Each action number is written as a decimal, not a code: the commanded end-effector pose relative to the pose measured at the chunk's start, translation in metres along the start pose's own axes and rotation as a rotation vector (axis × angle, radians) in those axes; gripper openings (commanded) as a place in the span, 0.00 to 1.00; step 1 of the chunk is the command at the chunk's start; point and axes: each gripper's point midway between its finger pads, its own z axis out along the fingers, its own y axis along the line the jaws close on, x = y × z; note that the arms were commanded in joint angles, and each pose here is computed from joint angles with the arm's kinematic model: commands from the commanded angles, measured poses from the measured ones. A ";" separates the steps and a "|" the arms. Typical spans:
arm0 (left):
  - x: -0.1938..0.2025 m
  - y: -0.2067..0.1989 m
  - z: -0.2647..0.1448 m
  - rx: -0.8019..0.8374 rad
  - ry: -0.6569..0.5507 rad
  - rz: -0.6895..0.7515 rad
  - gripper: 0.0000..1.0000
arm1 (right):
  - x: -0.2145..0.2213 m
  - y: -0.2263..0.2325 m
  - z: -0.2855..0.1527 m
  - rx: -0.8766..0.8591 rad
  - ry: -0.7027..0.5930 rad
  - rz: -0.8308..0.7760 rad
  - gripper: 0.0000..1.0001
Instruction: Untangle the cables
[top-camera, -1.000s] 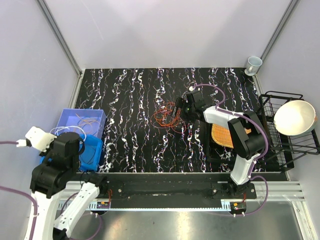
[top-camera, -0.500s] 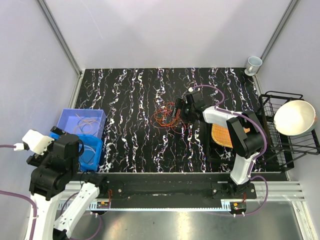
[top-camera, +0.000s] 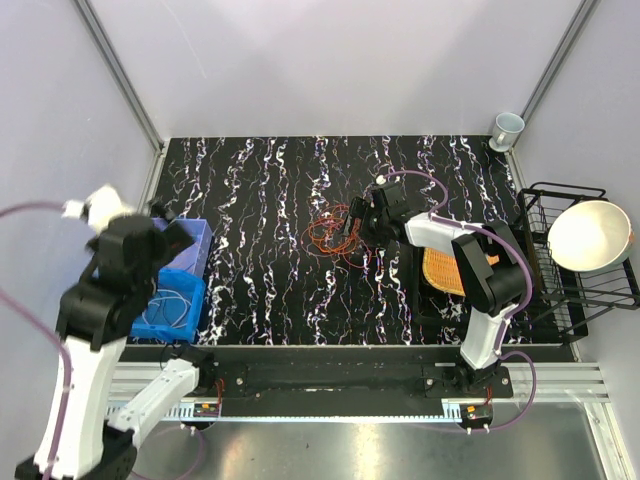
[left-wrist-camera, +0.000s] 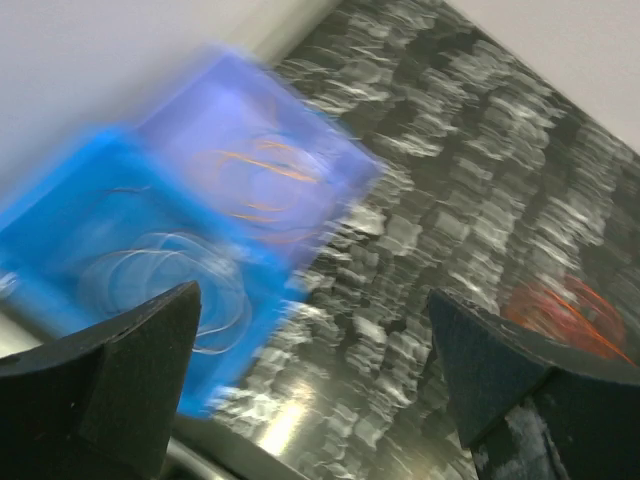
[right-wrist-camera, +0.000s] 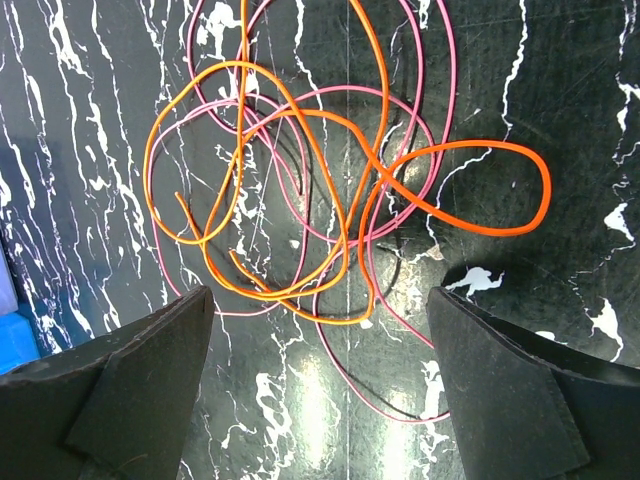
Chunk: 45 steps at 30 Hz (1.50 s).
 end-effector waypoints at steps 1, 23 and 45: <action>0.005 -0.139 -0.035 0.684 0.190 0.078 0.99 | -0.006 0.005 0.001 -0.024 -0.012 0.011 0.92; 0.136 -0.222 0.079 0.569 0.459 0.191 0.74 | -0.013 0.003 -0.007 -0.006 -0.054 0.004 0.92; 0.256 -0.296 0.170 0.537 0.563 0.644 0.66 | -0.015 -0.001 -0.006 -0.002 -0.051 0.014 0.92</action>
